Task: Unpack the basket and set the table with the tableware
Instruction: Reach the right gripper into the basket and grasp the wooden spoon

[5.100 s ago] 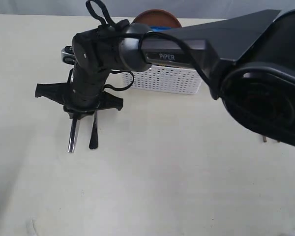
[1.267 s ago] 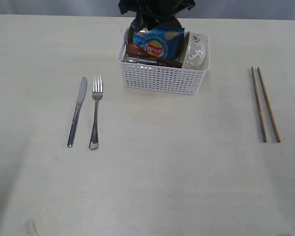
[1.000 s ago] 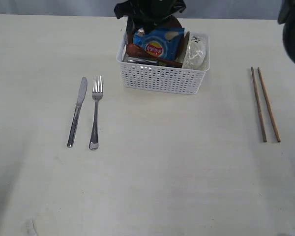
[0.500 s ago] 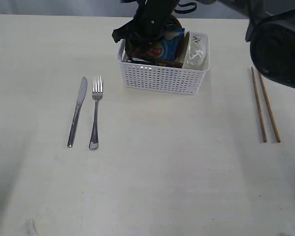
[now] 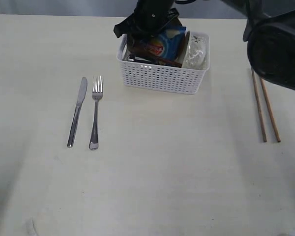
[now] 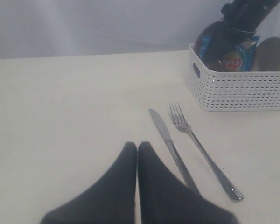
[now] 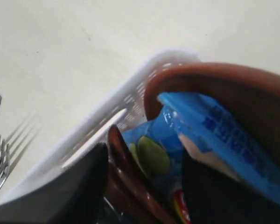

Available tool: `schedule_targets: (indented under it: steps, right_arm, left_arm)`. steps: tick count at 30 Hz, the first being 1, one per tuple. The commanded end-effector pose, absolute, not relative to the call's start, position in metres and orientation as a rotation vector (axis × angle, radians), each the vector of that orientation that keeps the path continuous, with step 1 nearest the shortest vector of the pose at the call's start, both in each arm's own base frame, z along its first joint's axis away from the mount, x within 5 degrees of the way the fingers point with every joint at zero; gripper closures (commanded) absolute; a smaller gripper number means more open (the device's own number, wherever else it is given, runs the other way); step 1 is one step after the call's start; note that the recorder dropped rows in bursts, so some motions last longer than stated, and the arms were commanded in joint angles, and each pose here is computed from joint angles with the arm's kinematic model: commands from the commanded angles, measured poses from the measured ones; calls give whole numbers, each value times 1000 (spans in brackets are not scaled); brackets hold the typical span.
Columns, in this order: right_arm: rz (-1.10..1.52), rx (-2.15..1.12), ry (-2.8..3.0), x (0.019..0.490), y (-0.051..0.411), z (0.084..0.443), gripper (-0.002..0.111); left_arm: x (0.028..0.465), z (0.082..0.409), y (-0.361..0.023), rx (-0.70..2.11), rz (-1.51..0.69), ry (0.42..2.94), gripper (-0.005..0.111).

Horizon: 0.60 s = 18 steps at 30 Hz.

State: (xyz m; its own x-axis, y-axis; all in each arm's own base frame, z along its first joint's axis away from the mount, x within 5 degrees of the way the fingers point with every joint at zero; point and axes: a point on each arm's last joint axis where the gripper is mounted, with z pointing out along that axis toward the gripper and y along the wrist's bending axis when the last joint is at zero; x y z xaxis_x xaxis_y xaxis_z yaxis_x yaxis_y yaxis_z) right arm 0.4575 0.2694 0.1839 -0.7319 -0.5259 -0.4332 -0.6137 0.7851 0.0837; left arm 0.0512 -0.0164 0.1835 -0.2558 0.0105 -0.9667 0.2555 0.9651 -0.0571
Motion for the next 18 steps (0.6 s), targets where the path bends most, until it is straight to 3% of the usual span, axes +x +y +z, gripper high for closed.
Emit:
schedule_targets:
  steps: [1, 7, 9, 10, 11, 16, 18]
  right_arm:
    - [284, -872, 2582, 462, 267, 176, 60]
    - [360, -860, 2650, 460, 271, 156, 63]
    - [356, -863, 2647, 460, 271, 157, 76]
    - [351, -880, 2628, 460, 271, 163, 97]
    - [349, -895, 2613, 459, 271, 167, 105]
    - [351, -907, 2494, 454, 267, 220, 108]
    - [359, -891, 2412, 445, 262, 264, 108]
  left_arm:
    - [51, 183, -17, 199, -240, 1817, 107]
    - [51, 183, -17, 199, -240, 1817, 107]
    - [51, 183, -17, 199, -240, 1817, 107]
    - [51, 183, -17, 199, -240, 1817, 107]
    - [51, 183, -17, 199, -240, 1817, 107]
    - [51, 183, -17, 199, -240, 1817, 107]
    - [51, 183, -17, 199, -240, 1817, 107]
